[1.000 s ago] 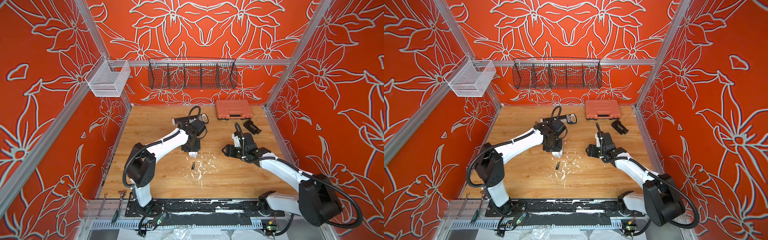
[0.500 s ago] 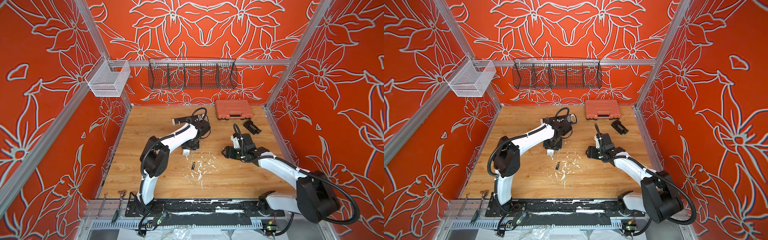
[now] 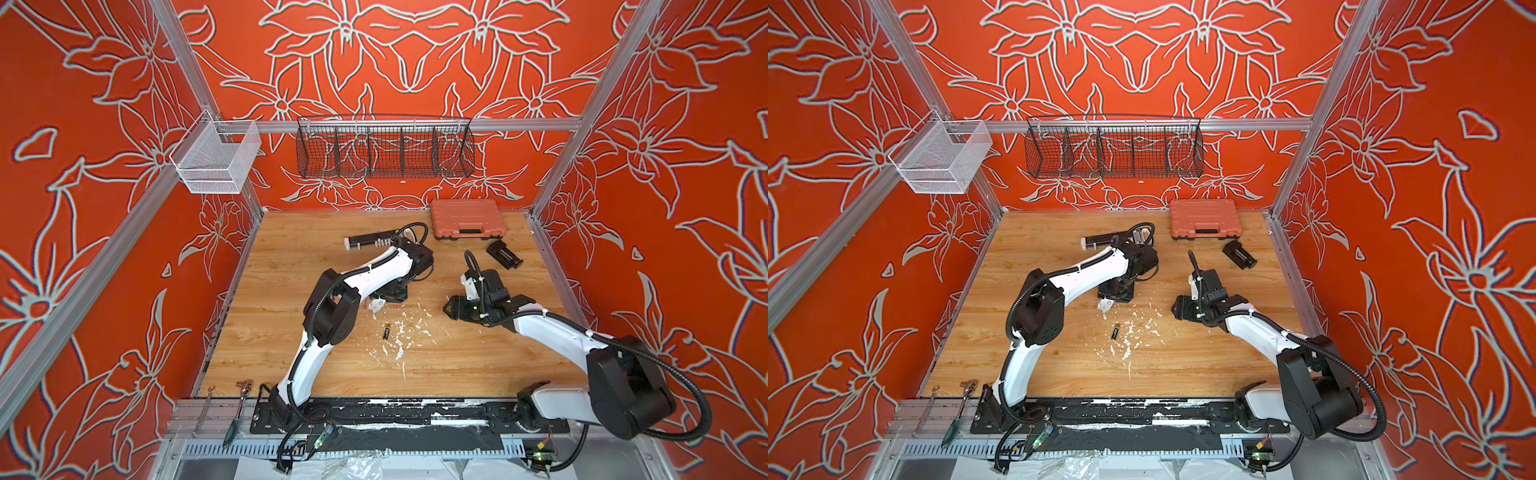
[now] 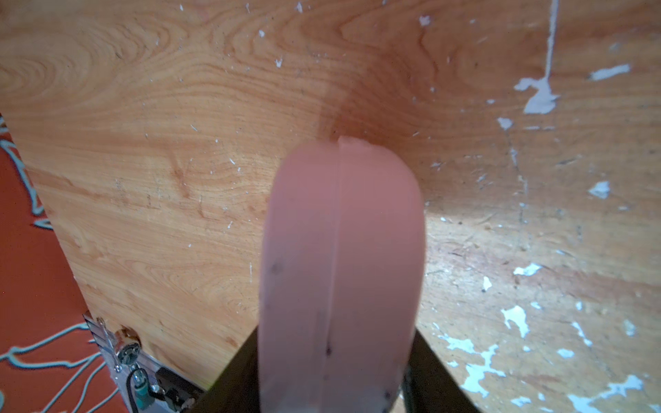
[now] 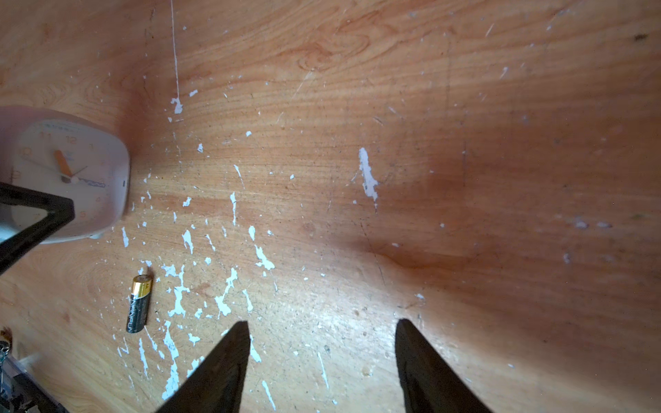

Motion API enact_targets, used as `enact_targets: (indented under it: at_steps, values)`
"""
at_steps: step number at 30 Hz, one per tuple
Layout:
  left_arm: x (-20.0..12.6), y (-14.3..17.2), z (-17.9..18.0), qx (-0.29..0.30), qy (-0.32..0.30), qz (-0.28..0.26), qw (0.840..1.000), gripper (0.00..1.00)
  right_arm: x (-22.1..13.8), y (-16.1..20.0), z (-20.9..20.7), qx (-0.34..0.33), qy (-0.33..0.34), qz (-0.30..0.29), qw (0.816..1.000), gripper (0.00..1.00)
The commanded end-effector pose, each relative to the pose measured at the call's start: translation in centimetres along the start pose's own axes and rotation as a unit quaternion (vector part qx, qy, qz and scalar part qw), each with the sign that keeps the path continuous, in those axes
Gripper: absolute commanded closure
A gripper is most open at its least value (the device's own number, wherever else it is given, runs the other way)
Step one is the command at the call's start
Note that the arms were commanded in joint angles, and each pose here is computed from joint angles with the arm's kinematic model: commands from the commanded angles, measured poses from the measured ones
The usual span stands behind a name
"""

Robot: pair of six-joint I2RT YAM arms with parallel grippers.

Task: Insert the battery into the alarm
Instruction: Adjust the alarm at the center of the board.

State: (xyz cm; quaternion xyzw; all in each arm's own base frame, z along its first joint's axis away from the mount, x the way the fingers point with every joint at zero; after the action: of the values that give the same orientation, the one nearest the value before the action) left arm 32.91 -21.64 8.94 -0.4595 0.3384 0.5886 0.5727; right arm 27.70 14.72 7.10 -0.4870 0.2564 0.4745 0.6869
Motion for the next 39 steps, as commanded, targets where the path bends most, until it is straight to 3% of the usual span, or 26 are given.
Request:
enact_targets:
  at_steps: [1,16,21,25,28,32,39]
  values:
    - [-0.2,0.6,0.0,-0.003,-0.01,0.011,1.0,0.39,0.3,0.9,0.0,0.007,-0.004,0.012,1.0,0.33]
    - [-1.9,0.9,-3.6,0.01,0.086,0.015,0.996,0.3,0.3,0.9,-0.1,0.0,0.0,0.015,1.0,0.33]
    - [-4.5,0.6,-5.4,0.02,0.171,0.007,0.985,0.28,0.1,0.5,0.5,-0.004,-0.008,0.016,1.0,0.33]
    - [-7.4,-0.6,-4.5,0.036,0.215,-0.026,0.976,0.25,0.4,0.3,3.0,-0.042,-0.053,0.015,0.998,0.33]
    - [-8.4,-1.9,-3.1,0.028,0.28,-0.02,0.959,0.24,1.1,0.4,4.9,-0.09,-0.053,0.024,0.994,0.31]
    - [-8.0,-4.0,-1.0,0.006,0.367,-0.002,0.93,0.23,2.8,0.1,6.6,-0.108,-0.053,0.045,0.992,0.3]
    - [-4.7,-6.4,-0.3,0.045,0.448,0.01,0.893,0.23,5.6,-0.2,9.2,-0.128,-0.042,0.123,0.983,0.33]
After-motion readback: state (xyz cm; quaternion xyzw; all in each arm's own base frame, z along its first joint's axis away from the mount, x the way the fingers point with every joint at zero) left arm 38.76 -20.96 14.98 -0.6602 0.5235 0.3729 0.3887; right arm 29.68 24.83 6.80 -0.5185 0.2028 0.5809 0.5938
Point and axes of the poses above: each gripper's point midway between its finger pads, its own x axis out along the fingers, its own z axis along the line the jaws close on, y = z × x, the point moved 1 cm from there along -x, back along the fingers, and after that the axes turned 5 degrees about -x, right-handed, at the moved point
